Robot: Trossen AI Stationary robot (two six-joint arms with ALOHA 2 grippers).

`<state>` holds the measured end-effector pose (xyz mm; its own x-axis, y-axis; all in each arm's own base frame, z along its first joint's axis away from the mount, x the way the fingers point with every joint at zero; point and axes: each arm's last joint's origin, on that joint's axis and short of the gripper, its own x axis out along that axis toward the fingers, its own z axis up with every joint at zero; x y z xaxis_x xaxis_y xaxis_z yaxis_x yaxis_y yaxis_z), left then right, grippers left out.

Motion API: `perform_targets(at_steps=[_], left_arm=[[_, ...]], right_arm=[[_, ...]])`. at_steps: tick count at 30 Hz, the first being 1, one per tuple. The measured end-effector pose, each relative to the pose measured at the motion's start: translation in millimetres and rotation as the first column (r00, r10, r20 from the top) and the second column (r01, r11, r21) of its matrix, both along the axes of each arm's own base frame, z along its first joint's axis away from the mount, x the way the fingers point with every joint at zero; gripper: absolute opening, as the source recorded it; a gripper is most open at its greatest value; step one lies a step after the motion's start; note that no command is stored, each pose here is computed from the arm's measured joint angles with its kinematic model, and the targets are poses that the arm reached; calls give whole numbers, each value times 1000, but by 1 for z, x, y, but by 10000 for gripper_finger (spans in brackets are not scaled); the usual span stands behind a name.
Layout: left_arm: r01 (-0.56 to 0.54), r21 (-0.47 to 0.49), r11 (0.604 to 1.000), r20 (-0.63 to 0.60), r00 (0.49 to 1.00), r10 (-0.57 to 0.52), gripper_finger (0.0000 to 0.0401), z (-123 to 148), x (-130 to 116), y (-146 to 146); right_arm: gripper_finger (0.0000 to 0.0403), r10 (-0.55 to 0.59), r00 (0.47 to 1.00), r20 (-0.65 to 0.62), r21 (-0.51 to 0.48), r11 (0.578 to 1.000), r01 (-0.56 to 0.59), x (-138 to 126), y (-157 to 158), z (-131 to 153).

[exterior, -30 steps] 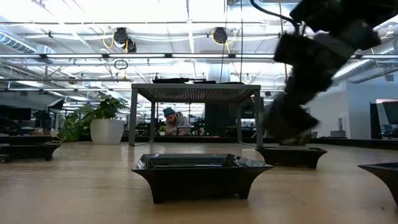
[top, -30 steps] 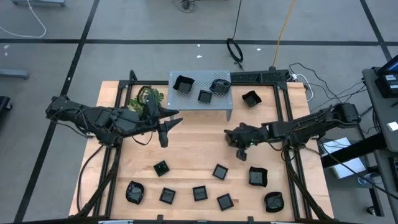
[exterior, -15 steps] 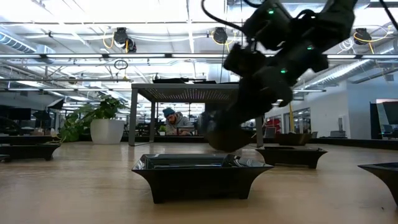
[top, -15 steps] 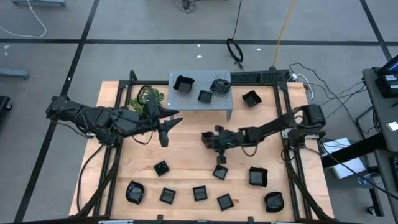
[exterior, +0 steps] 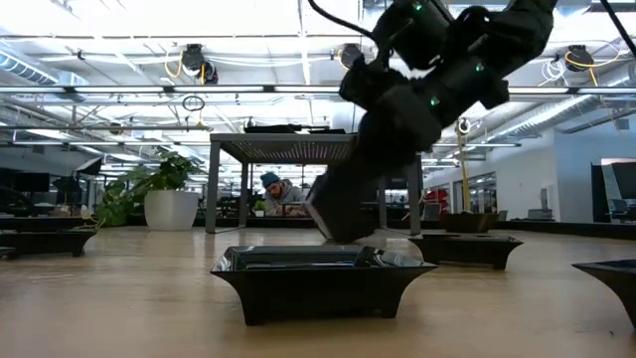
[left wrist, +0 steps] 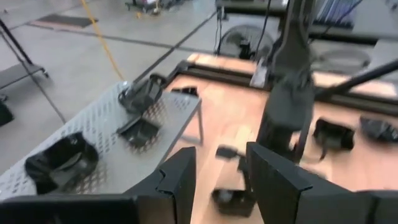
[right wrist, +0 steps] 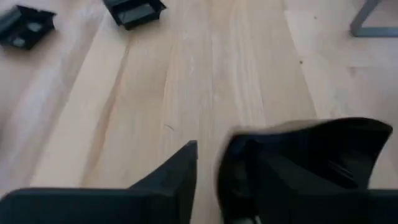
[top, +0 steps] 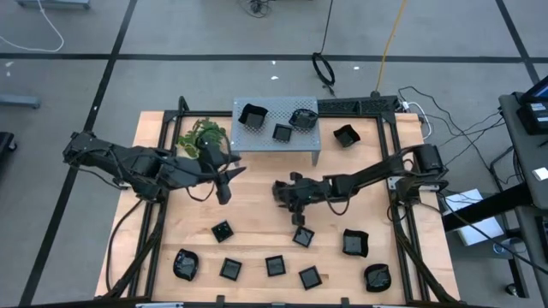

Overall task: Pick & Place Mini shaped plates
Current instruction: Stack the black distorted square plate on top of the black distorted square plate on the shelf

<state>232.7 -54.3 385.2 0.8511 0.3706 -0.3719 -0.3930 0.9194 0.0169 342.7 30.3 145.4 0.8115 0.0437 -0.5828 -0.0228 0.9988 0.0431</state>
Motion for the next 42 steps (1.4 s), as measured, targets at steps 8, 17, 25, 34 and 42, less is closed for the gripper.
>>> perform_targets(at_steps=[8, 17, 25, 34, 42], left_arm=[[50, 14, 999, -152, 987, -47, 145, -16, -5, 1], [89, 20, 996, -259, 962, -80, 145, -49, -3, 2], [123, 45, 991, -223, 969, -110, 145, -101, 9, 12], [181, 94, 979, -75, 982, -174, 145, -142, 36, 23], [307, 24, 952, -140, 943, -300, 145, -191, 72, 16]], right_arm=[[161, -70, 992, 108, 123, 991, 57, -14, -1, 49], [156, -120, 958, 261, 120, 989, 92, -49, -6, 115], [156, -214, 897, 387, 92, 977, 193, -80, -20, 155], [155, -248, 844, 475, 170, 967, 188, -107, -23, 182], [155, -206, 884, 418, 159, 975, 152, -122, -13, 182]])
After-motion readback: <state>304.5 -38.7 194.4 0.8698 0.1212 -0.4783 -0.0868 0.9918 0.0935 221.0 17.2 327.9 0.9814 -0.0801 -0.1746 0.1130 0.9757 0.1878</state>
